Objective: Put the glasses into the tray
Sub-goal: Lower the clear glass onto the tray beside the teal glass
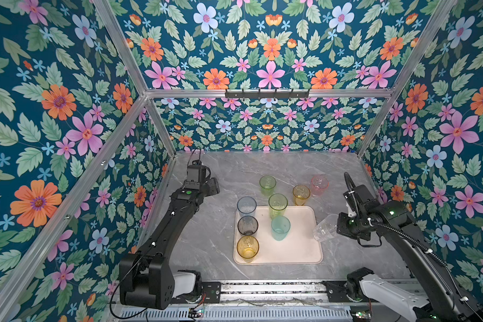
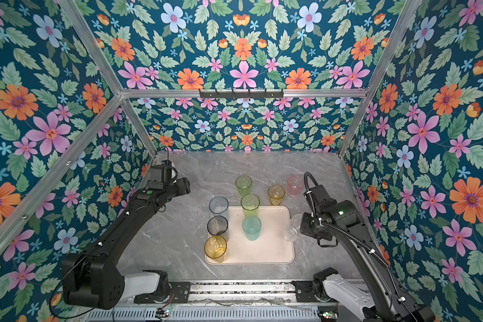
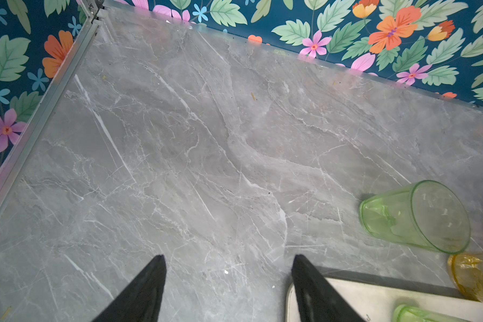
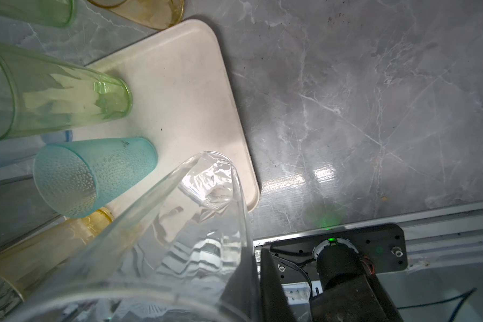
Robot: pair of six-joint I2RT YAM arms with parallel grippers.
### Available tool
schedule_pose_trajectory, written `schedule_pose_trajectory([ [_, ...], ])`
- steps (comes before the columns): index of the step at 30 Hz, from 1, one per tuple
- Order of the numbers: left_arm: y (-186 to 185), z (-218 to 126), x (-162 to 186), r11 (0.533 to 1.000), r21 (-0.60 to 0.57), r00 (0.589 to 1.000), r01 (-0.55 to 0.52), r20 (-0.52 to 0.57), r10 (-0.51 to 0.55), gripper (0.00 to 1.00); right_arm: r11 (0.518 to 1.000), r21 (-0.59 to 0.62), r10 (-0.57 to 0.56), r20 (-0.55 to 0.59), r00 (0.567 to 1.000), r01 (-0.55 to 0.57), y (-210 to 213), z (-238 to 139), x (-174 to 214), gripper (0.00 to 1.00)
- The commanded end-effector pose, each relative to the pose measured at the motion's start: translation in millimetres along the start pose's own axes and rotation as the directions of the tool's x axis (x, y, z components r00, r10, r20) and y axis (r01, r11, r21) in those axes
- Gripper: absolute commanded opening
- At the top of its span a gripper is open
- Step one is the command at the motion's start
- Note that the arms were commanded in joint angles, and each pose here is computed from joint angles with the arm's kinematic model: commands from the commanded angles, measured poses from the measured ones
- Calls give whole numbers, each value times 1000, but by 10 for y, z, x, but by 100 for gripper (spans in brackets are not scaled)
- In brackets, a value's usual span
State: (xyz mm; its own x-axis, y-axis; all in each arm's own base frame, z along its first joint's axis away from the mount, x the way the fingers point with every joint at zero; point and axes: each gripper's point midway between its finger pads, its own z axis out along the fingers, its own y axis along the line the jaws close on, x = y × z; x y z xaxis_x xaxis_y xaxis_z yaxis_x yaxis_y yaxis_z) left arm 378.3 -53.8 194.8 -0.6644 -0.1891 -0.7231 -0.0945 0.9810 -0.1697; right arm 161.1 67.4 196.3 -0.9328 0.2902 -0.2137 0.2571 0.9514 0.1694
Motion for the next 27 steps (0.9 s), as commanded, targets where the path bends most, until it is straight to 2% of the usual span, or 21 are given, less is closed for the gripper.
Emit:
schedule_pose_trajectory([
  [1,-5,-7,-7,1000,4,1000,2,2,-2,74,1000,13,20,-18,1000,-20,41,79,86,0],
  [10,-10,-5,-6,1000,7,1000,3,2,-3,74,997,55,-52,-64,997,56,211,247,294,0],
  [27,-12,-8,2,1000,9,1000,3,0,-3,74,985,54,-158,-93,983,163,782,458,544,0],
])
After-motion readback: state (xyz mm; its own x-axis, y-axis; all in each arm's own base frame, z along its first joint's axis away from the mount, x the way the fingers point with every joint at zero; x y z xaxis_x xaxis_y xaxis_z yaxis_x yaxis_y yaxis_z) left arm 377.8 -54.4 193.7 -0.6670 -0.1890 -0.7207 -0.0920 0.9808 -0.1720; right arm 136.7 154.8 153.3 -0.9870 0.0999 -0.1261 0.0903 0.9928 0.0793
